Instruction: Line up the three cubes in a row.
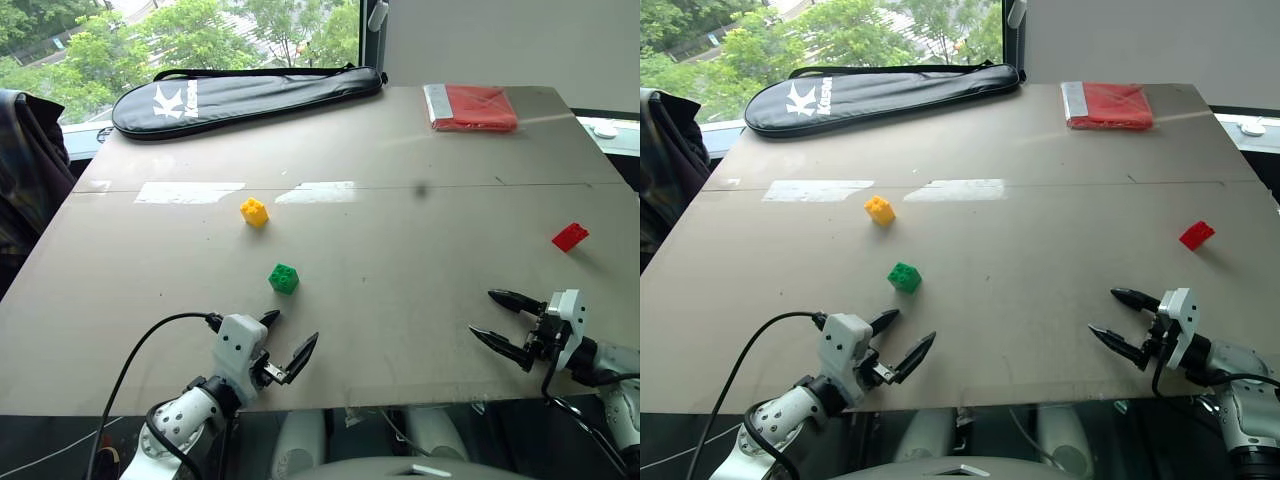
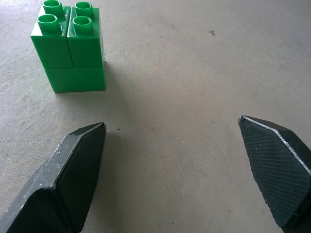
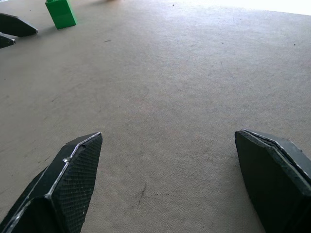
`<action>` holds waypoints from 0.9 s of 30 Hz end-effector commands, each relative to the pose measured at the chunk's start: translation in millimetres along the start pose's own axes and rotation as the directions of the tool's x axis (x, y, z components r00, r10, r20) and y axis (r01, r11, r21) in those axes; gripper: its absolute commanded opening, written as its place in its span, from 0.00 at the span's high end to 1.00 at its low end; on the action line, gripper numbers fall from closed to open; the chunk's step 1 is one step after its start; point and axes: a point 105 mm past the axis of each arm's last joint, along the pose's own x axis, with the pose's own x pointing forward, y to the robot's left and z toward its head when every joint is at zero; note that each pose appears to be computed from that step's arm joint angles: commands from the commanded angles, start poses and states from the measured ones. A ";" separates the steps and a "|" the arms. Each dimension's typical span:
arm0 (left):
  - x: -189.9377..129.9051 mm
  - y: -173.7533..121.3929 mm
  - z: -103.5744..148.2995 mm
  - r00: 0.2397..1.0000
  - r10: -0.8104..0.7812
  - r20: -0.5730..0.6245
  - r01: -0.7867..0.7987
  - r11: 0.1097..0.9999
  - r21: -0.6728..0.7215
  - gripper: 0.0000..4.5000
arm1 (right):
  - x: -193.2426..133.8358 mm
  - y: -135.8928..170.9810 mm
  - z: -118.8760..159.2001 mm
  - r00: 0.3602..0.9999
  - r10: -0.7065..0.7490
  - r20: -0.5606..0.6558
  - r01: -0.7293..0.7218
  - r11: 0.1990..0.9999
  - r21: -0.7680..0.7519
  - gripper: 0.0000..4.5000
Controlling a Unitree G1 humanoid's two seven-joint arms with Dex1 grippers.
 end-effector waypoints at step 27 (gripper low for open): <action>-1.3 -13.7 16.7 0.990 -0.132 0.050 0.131 0.991 0.032 0.01 | -17.3 -9.9 20.7 0.992 -0.114 0.052 0.115 0.993 -0.031 0.00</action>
